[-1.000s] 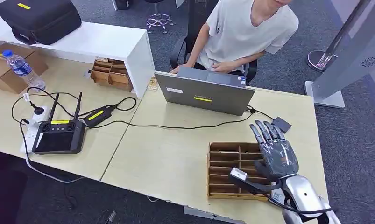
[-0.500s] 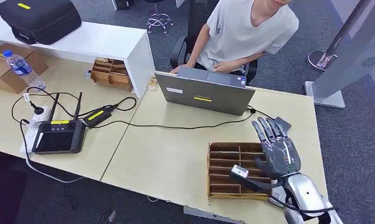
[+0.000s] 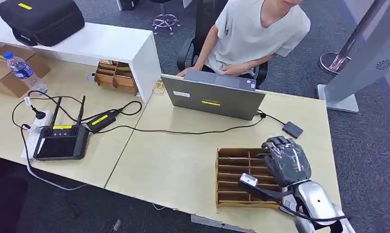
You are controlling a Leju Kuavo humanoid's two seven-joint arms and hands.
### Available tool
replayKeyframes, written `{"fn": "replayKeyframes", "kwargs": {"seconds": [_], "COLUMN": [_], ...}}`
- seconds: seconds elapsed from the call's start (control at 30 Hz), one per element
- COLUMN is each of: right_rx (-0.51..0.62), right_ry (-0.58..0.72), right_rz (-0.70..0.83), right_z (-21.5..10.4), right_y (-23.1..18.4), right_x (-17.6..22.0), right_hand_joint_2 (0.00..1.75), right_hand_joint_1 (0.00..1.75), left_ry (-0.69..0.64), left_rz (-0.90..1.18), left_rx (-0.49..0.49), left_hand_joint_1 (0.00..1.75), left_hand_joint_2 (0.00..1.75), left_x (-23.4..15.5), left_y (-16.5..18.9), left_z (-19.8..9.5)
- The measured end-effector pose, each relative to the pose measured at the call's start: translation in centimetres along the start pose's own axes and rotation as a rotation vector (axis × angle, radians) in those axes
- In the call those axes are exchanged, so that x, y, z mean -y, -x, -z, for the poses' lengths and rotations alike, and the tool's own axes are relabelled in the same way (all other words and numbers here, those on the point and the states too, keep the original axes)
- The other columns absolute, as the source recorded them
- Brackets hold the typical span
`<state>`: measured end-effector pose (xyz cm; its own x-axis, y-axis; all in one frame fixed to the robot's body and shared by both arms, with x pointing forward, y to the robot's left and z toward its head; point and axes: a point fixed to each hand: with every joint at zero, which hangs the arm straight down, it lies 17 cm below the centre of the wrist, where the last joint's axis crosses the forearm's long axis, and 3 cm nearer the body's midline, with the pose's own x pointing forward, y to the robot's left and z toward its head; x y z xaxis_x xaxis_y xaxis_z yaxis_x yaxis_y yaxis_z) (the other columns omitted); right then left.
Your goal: Pass the card to the sensor for recognition and then transmit it.
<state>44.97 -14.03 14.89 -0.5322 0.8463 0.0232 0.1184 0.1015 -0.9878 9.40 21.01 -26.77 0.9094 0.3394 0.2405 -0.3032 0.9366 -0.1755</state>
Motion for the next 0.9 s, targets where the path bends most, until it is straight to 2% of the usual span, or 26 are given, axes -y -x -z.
{"fn": "replayKeyframes", "kwargs": {"seconds": [0.73,0.9], "right_rx": [0.001,0.013], "right_ry": [0.014,0.082], "right_rz": [0.026,0.021], "right_z": [0.0,-0.1], "right_y": [0.1,-0.4], "right_x": [0.3,2.3], "right_hand_joint_2": [1.75,1.75], "right_hand_joint_1": [1.75,1.75], "left_ry": [-0.005,-0.007], "left_rz": [-0.005,-0.006], "left_rx": [0.0,0.0], "left_hand_joint_1": [0.0,0.0], "left_hand_joint_2": [1.75,1.75], "left_x": [-0.1,-0.2], "left_y": [0.0,0.0], "left_z": [0.0,0.0]}}
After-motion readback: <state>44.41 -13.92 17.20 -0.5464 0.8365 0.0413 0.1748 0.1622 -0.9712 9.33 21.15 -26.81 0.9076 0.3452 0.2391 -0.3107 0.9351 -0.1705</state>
